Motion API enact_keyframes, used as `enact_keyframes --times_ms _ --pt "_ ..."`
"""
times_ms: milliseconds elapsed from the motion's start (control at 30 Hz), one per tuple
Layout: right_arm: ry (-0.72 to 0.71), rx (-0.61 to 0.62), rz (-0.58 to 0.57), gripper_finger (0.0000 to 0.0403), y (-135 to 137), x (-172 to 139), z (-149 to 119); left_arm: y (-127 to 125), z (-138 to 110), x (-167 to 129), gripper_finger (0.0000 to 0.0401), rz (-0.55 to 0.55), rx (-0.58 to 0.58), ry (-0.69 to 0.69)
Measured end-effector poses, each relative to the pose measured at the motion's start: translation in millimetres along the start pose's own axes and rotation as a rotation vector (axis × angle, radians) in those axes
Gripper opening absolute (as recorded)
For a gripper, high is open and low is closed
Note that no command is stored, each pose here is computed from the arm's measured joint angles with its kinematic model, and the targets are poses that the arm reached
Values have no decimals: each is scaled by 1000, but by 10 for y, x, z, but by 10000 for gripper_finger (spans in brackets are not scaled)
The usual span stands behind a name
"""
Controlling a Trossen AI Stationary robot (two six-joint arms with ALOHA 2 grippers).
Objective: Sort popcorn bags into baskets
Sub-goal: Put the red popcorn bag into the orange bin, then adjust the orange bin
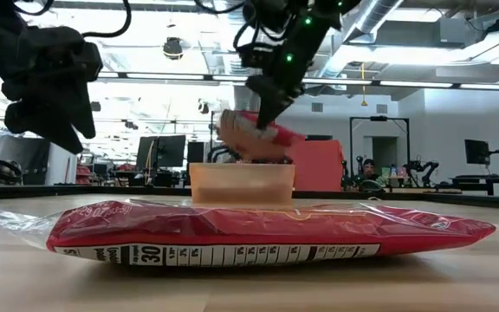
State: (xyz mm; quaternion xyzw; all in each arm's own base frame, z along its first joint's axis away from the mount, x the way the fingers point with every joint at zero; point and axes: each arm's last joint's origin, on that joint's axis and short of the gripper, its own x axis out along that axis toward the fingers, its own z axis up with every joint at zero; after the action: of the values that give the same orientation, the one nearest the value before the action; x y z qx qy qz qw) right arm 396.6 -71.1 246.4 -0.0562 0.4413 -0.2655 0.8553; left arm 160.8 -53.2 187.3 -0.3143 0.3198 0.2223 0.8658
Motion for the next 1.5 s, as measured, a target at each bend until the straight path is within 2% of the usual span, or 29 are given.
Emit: enact_keyframes --times_ms 167,267,367,600,767,900,1067,1333,1500 --pt "-6 -16 15 12 163 146 -14 20 -9 0 231 20 17 6" --pt "42 -40 14 12 233 276 -88 19 -8 -1 231 20 29 4" --pt "65 -50 8 28 261 347 -126 19 -9 -1 231 19 35 6" --pt "34 -60 15 118 233 286 -80 20 -10 -1 231 18 36 11" --pt "-9 -86 139 201 226 177 89 35 -19 -1 231 33 44 20" --pt "-60 -91 161 226 242 31 253 36 -23 -1 231 29 44 31" --pt "-44 -103 229 190 234 3 272 33 -18 -1 231 31 38 19" --pt "108 -145 259 74 288 405 79 37 -7 -1 231 46 -19 -16" --pt "151 -208 272 22 279 610 -3 41 -5 -1 231 53 -75 -25"
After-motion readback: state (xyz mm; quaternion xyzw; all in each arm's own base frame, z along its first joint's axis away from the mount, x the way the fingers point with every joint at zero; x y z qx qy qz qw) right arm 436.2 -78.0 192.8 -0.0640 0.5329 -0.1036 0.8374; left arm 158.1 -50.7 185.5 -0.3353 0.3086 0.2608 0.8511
